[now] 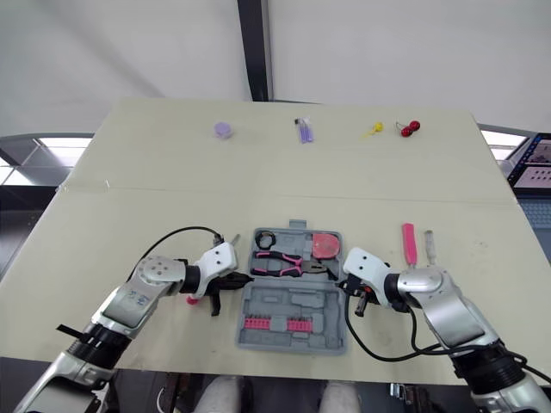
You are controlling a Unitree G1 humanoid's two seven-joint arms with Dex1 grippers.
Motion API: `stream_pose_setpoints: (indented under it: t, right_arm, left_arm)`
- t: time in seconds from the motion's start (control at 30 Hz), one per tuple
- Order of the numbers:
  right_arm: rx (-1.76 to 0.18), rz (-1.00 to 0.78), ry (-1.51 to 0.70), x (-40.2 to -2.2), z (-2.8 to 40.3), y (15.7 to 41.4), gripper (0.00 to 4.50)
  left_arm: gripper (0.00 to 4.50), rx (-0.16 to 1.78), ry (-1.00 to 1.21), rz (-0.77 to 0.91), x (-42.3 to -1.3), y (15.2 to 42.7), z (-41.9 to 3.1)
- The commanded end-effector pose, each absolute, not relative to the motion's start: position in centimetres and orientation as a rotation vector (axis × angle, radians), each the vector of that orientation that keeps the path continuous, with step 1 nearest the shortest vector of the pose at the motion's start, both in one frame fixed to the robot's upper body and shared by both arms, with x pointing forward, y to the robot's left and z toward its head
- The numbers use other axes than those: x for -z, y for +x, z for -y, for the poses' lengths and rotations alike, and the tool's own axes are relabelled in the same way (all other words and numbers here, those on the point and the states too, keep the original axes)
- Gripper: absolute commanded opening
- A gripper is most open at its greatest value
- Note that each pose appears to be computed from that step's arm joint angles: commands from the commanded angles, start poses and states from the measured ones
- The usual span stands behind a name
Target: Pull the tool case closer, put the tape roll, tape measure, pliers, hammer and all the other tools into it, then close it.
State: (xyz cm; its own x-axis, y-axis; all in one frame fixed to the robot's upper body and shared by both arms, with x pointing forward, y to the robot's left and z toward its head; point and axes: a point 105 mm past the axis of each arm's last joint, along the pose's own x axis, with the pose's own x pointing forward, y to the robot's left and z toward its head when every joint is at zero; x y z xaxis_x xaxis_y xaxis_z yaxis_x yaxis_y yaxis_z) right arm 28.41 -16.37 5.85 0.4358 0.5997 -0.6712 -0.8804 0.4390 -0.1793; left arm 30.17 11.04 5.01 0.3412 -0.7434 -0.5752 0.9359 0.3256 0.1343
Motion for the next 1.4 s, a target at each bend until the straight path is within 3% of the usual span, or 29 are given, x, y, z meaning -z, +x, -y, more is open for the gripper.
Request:
stream_pose_setpoints:
  t: [0.03, 1.4]
  right_arm:
    - [-1.054, -0.541, -0.554, -6.3, 15.1, 27.5, 0.03]
    - [-1.017, -0.538, -0.558, -5.6, 14.7, 27.5, 0.03]
  left_arm:
    - [0.0, 1.222, 0.495, -0.398, -6.0, 29.5, -9.6]
    - [0.0, 1.23, 0.499, -0.396, -6.0, 29.3, -9.4]
